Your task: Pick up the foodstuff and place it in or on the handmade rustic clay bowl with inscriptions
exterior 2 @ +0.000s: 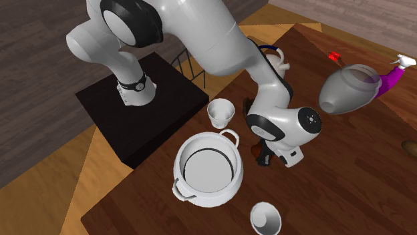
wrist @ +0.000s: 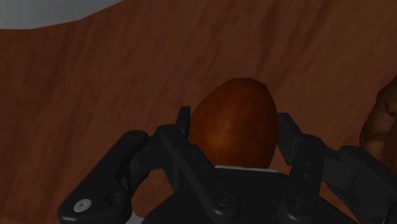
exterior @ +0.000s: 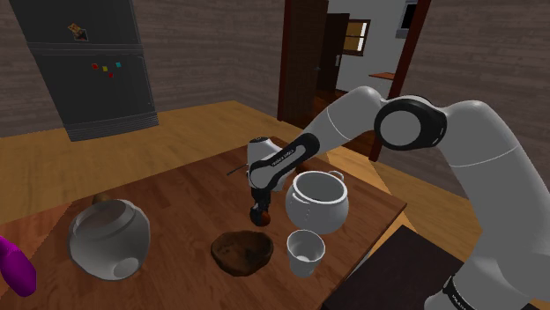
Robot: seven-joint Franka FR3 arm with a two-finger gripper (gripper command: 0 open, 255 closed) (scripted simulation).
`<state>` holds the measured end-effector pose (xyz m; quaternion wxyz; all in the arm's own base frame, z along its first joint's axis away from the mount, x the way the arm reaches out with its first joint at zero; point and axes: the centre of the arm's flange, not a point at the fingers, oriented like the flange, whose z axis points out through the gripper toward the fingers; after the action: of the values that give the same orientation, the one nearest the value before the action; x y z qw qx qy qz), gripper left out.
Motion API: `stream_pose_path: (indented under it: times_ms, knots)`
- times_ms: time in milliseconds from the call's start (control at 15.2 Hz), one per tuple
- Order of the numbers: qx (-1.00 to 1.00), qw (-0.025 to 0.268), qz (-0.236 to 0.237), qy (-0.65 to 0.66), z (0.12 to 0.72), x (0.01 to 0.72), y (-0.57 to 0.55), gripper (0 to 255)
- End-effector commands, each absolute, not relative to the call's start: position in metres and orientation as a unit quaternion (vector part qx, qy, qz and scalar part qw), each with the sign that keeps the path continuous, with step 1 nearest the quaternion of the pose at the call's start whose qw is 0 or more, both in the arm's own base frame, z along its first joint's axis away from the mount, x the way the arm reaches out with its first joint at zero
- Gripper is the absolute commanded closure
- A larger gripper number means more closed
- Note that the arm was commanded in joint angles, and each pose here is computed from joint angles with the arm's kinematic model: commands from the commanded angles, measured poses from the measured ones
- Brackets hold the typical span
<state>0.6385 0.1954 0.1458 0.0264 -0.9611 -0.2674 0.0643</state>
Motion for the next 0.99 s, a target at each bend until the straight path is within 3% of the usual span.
stream_pose_path:
  times_ms: [0, 924]
  knots:
    - [-0.961, 0.026, 0.064, -0.267, 0.146, 0.638, 0.195, 255]
    - [-0.961, 0.026, 0.064, -0.267, 0.22, 0.638, 0.195, 255]
